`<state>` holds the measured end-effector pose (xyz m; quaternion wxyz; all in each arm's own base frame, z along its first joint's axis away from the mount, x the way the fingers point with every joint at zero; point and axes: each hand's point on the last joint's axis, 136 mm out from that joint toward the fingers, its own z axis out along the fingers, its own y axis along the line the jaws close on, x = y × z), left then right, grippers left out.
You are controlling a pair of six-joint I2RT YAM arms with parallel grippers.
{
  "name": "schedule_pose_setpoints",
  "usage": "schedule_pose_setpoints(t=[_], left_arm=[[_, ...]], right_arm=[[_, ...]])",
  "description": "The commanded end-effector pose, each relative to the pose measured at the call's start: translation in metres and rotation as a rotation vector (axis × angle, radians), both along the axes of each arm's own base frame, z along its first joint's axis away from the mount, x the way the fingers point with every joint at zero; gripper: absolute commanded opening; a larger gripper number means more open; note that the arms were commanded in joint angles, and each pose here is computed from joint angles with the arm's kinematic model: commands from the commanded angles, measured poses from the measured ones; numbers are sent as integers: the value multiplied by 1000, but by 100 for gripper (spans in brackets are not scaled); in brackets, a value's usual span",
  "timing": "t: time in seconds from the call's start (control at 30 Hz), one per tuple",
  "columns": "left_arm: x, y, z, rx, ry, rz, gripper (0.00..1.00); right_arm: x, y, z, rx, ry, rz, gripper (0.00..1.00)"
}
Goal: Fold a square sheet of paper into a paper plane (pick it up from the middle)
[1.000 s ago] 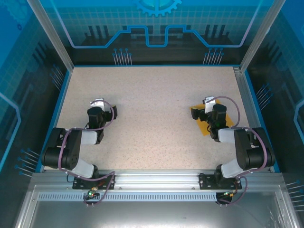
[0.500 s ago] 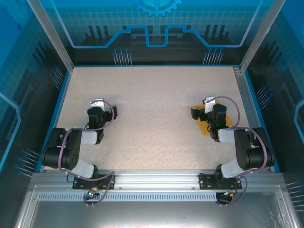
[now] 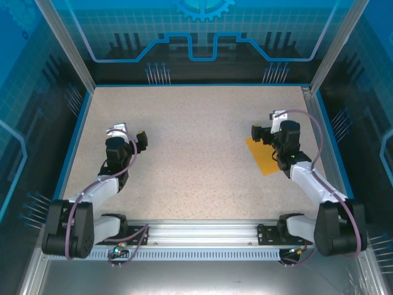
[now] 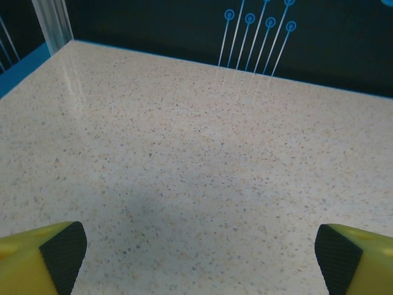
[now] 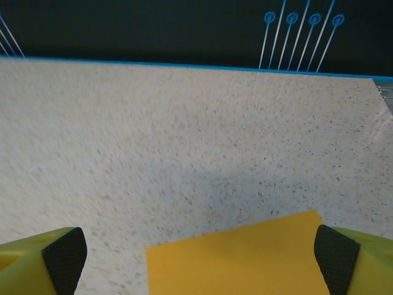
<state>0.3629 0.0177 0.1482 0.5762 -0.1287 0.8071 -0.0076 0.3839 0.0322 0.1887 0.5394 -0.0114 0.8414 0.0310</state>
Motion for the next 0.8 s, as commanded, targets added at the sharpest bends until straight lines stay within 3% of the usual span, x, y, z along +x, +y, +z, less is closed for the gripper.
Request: schedule_pose_setpoints(t=[0.0, 0.1, 0.23, 0.37, 0.47, 0.77], left_arm=[[-10, 8, 7, -135, 67, 95, 99], [-18, 6, 11, -250, 129, 142, 99], [-20, -8, 6, -397, 197, 125, 99], [-14, -58, 14, -558, 251, -130, 99], [-13, -85, 18, -674, 259, -248, 99], [-5, -149, 10, -641, 366, -443, 99]], right_arm=[[-33, -7, -23, 179, 244, -121, 99], [-43, -14, -27, 257, 349, -231, 99], [-45, 9, -40, 366, 470, -142, 99], [-47, 29, -60, 436, 569, -117, 99], [-45, 45, -71, 458, 610, -69, 99], [-29, 54, -86, 434, 712, -100, 93]])
